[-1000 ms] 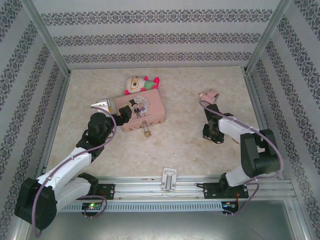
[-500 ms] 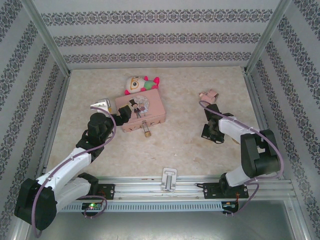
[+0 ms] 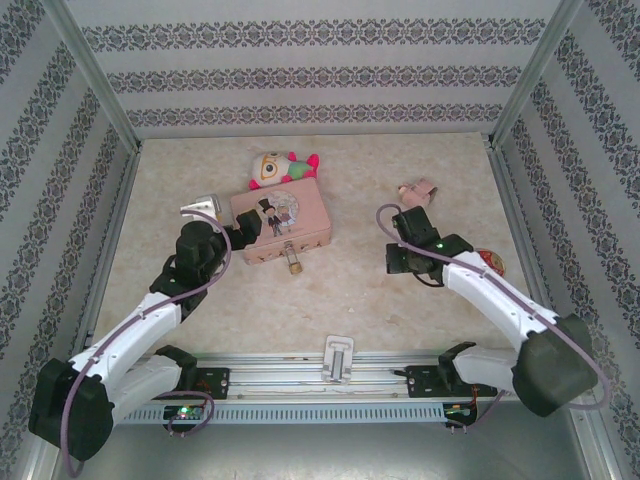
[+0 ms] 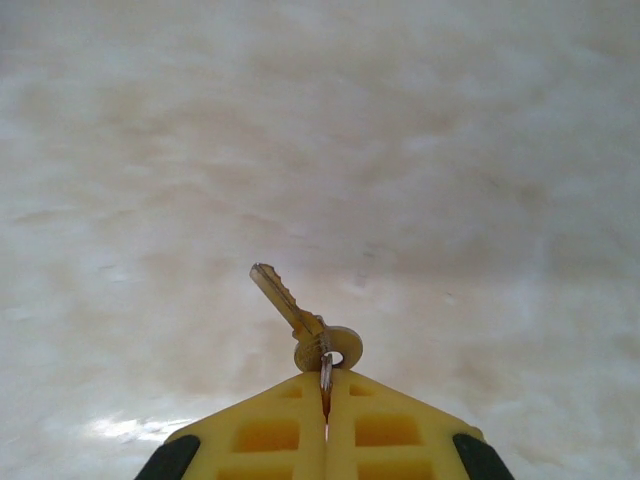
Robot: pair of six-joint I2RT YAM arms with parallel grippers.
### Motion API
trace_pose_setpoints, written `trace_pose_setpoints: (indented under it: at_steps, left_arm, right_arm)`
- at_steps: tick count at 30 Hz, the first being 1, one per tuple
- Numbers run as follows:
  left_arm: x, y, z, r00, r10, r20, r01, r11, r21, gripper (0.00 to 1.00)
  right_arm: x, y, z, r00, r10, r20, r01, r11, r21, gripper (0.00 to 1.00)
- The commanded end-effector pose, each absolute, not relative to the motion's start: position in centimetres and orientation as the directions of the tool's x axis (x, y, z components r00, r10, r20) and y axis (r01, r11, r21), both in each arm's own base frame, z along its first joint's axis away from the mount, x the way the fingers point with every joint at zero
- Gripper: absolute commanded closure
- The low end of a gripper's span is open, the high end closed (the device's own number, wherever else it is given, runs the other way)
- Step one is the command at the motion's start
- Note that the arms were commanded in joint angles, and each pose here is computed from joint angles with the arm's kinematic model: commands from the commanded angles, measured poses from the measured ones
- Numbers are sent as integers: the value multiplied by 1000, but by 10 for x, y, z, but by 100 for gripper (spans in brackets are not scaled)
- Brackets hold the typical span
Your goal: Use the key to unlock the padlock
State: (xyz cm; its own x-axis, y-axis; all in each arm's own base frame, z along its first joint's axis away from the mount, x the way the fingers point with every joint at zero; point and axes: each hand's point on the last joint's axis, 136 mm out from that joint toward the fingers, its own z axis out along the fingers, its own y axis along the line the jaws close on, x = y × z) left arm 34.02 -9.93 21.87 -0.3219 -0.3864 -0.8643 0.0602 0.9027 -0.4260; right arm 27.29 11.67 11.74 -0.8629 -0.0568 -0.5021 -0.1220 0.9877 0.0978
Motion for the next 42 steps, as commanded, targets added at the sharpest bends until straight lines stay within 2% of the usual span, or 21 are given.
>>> trace_pose_setpoints:
  at_steps: [1,5,9,14,19,27,31,42]
  left_arm:
    - [339,-105,243,-296,-380,-877,107,899,-425,1]
    - [336,-119,260,-293,-376,-879,195,876,-440,1]
    - [332,-140,273,-290,-350,-890,325,839,-436,1]
    - [324,-162,288,-317,-335,-887,446,773,-452,1]
    - [317,-187,298,-400,-341,-850,529,672,-518,0]
    - [298,-232,299,-508,-237,-828,635,546,-547,18]
    - [290,-244,295,-523,-175,-834,663,532,-527,27]
    - [292,-275,268,-596,-64,-800,661,526,-535,45]
  right_arm:
    - [277,153,156,-754,-179,-632,-329,936,128,100]
    - [273,193,188,-625,-207,-752,-498,848,182,100]
    - [269,222,214,-534,-160,-830,-611,752,248,100]
    - [269,242,230,-485,-142,-863,-674,690,265,100]
    - [271,259,234,-467,-154,-871,-703,662,259,100]
    - [276,279,234,-457,-170,-873,-725,640,255,100]
    - [278,285,233,-456,-179,-872,-732,633,252,100]
    - [279,297,230,-454,-198,-869,-745,620,248,100]
